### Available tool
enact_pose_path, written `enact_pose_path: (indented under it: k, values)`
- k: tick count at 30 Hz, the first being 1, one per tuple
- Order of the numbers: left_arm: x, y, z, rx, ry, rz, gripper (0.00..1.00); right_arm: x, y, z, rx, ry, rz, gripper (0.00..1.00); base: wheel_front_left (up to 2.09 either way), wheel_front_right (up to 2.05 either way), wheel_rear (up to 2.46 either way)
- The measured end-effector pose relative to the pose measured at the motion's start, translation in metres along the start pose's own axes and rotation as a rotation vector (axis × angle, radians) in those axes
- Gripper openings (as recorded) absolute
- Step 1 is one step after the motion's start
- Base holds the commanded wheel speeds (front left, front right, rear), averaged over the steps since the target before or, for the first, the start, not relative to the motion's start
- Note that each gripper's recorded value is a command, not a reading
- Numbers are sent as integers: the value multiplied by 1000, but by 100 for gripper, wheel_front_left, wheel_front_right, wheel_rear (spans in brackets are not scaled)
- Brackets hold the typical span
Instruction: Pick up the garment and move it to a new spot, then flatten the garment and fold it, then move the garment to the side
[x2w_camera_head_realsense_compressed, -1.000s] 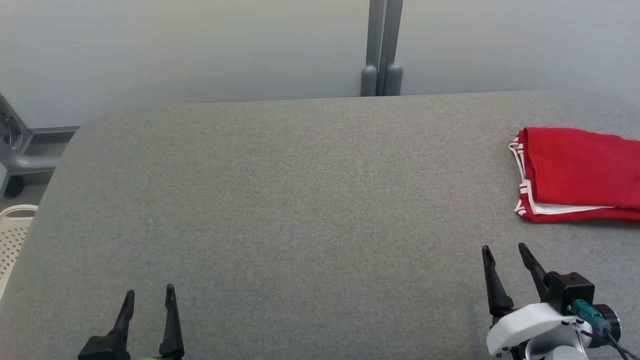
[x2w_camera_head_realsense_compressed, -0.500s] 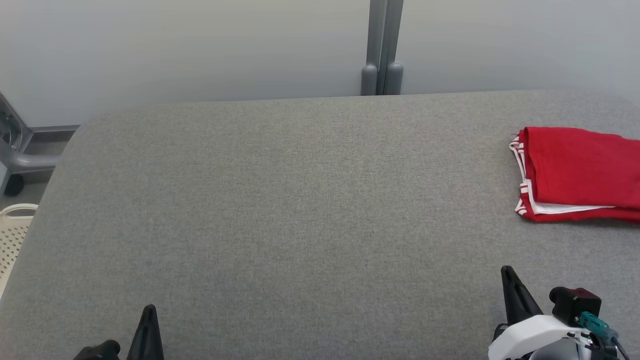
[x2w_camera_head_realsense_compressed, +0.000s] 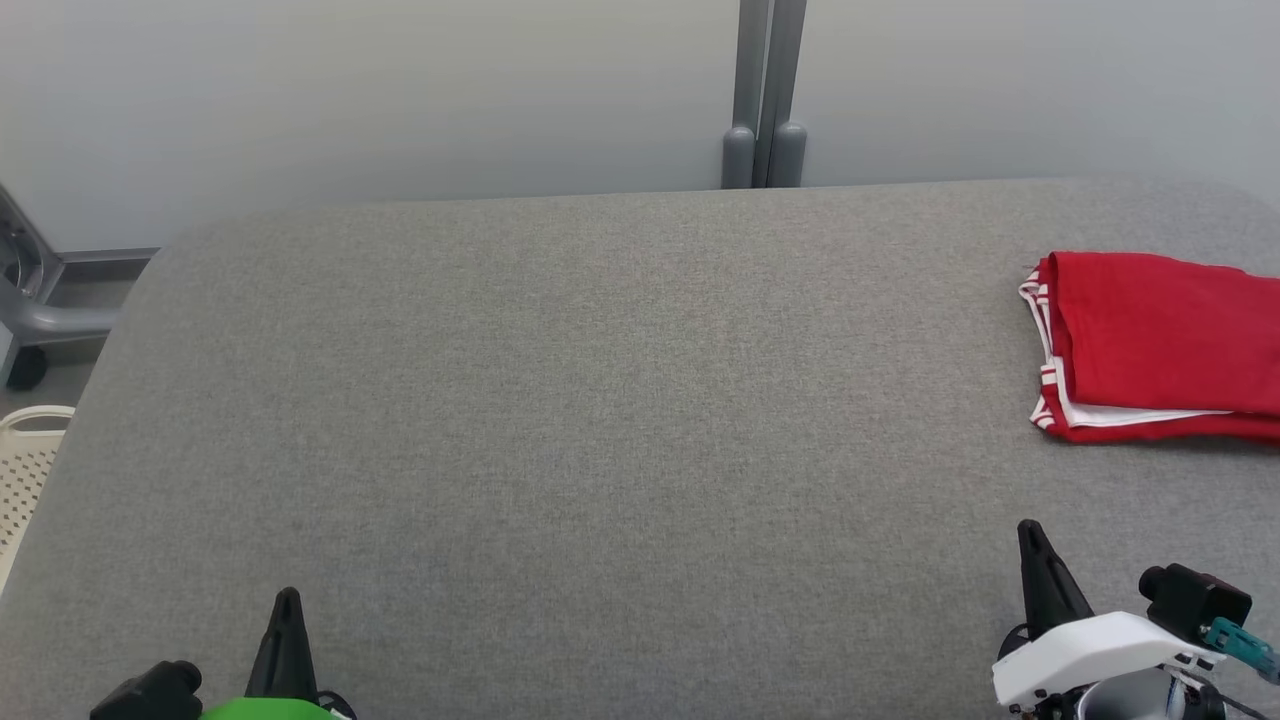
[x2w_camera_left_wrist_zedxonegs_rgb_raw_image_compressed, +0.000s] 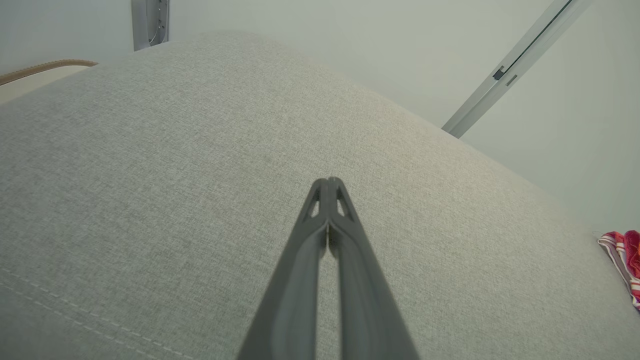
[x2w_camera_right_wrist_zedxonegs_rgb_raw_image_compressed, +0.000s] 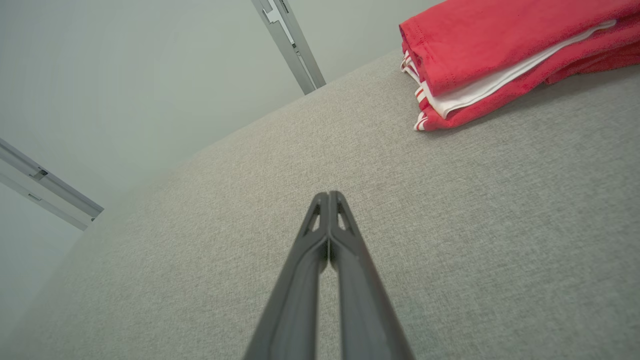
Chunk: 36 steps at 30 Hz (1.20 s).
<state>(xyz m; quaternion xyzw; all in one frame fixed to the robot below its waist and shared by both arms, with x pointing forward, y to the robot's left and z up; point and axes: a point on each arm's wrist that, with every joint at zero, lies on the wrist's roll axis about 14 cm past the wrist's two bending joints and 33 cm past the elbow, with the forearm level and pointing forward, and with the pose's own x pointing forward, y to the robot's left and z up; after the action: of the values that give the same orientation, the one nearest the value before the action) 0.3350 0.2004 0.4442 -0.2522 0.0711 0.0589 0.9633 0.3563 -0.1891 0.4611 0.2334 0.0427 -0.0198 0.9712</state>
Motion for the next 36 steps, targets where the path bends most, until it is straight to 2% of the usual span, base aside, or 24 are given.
enact_pose_path:
  k: [22,36]
  values:
    - [16,-7,12,-332,10,-11,0,6,-2,13,339,-21,-26,0,0,0,0]
    - [23,-12,19,-492,14,-30,0,9,-2,18,510,-30,-24,0,0,0,0]
